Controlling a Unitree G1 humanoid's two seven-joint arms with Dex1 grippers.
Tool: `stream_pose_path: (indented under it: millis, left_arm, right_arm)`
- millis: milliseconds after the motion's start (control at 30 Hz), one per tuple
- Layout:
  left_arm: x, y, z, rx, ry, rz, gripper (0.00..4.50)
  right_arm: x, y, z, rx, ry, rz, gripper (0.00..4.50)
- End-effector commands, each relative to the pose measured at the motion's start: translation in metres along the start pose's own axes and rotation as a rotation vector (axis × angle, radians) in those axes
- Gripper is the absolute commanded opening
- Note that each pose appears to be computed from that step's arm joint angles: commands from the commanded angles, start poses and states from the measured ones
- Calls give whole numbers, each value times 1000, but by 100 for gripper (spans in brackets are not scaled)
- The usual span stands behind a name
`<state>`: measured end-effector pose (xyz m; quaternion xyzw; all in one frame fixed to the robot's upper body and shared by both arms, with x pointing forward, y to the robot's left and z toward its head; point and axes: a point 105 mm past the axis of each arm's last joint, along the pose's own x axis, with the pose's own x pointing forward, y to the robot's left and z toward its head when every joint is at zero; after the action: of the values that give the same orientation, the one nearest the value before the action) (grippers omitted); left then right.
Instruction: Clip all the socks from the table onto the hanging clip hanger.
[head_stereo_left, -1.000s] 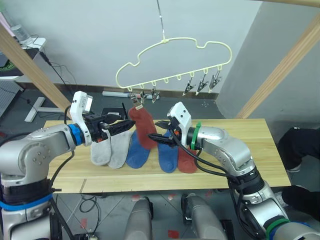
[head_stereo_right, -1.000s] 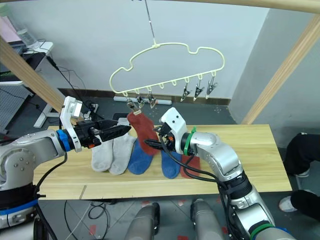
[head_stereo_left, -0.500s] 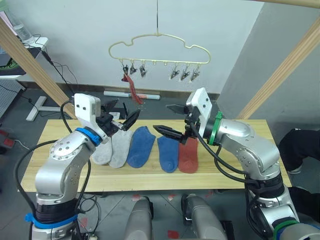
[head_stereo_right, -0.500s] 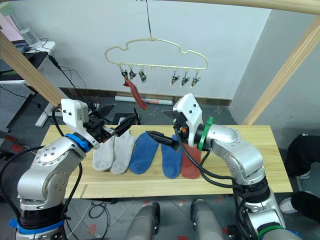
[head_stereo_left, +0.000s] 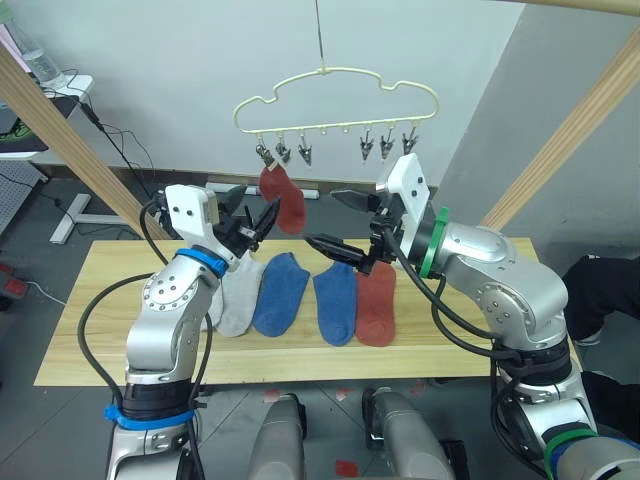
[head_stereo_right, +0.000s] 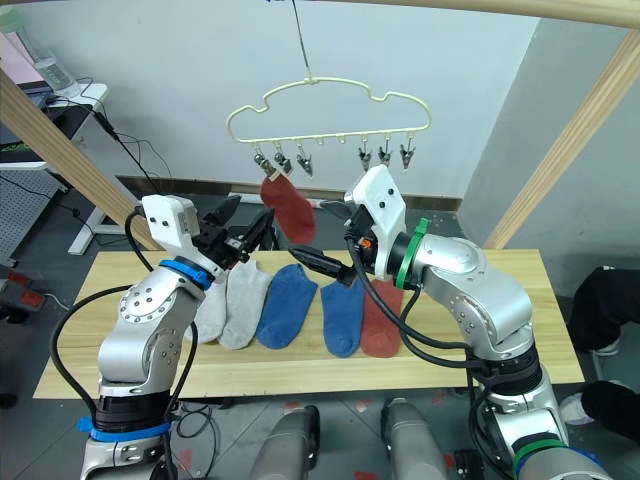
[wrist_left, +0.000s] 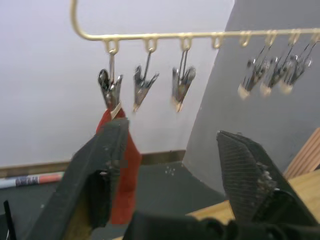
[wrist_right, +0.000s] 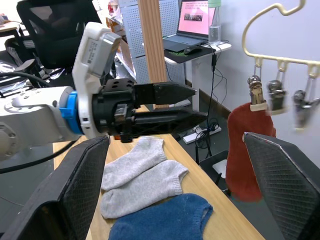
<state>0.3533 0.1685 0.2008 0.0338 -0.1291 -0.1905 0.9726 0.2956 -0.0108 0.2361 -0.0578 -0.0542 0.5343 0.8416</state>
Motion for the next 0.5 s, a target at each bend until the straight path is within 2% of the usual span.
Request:
stream_pose_path:
  millis: [33,200,267,333,500]
  left_arm:
    - [9,3,5,32,-27,12,191]
    - [16,10,10,30,-62,42,191]
    - [17,11,2,18,-52,60,191]
    - [15,13,0,11,-44,71,191]
    - [21,18,-7,-3,-43,78,191]
  right_arm:
    - [2,0,15,-39,-49,-9,450]
    - [4,-5,20,-35,-62,-20,450]
    - [3,-10,15,-11,-59,-32,450]
    - [5,-11,17,-72,-52,-50,450]
    - [12,-8,22,-53,-69,-45,450]
